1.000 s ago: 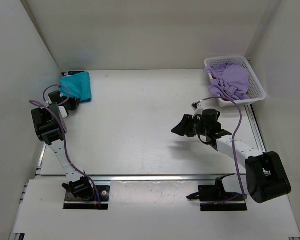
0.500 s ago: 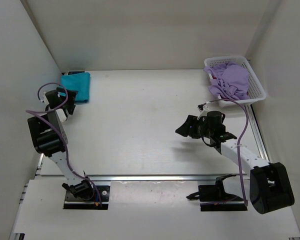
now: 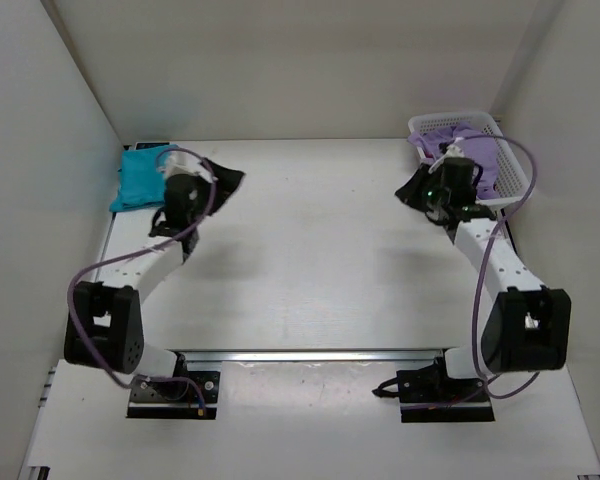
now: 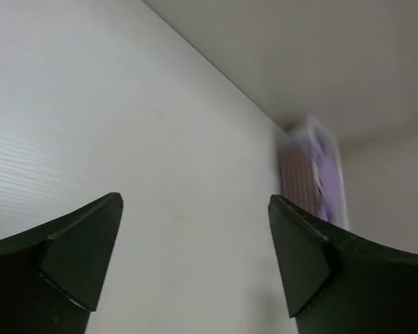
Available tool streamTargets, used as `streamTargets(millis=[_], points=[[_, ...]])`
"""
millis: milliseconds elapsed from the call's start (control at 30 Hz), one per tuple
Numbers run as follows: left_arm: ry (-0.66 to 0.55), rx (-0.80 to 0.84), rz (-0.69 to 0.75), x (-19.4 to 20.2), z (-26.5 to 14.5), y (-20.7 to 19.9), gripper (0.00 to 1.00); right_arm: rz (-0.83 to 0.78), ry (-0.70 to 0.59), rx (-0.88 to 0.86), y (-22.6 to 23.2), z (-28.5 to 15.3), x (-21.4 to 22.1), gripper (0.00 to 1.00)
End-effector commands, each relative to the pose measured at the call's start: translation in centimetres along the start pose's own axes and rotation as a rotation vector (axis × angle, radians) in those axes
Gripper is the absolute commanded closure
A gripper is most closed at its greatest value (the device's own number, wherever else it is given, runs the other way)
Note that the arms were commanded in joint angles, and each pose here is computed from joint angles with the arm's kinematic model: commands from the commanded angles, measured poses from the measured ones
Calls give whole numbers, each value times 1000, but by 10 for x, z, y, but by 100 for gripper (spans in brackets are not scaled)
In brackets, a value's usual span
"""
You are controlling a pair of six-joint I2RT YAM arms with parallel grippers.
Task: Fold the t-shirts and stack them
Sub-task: Grab crumpled tshirt from bin with the right arm
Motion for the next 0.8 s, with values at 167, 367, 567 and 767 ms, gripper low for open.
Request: streamTargets(millis=[167, 367, 567, 767], points=[[487, 432, 266, 210, -107, -95, 34, 16, -211, 363, -110, 6, -132, 57], [668, 508, 313, 261, -149, -73, 54, 52, -180, 350, -155, 35, -155, 42], [701, 569, 360, 269, -162, -83, 47, 71, -107, 331, -172, 65, -156, 43], [754, 556, 332, 282, -160, -73, 45, -12, -97, 380, -169, 87, -154, 55]])
Point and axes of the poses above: each gripper's point midway between its finger pads, its own z axis out along the fingers, its own y axis along the line the jaws close on, x = y × z, the point moved 2 cm from there along -z, back along the fingers, and after that the axes turned 8 degrees about z, right-handed, at the moved point
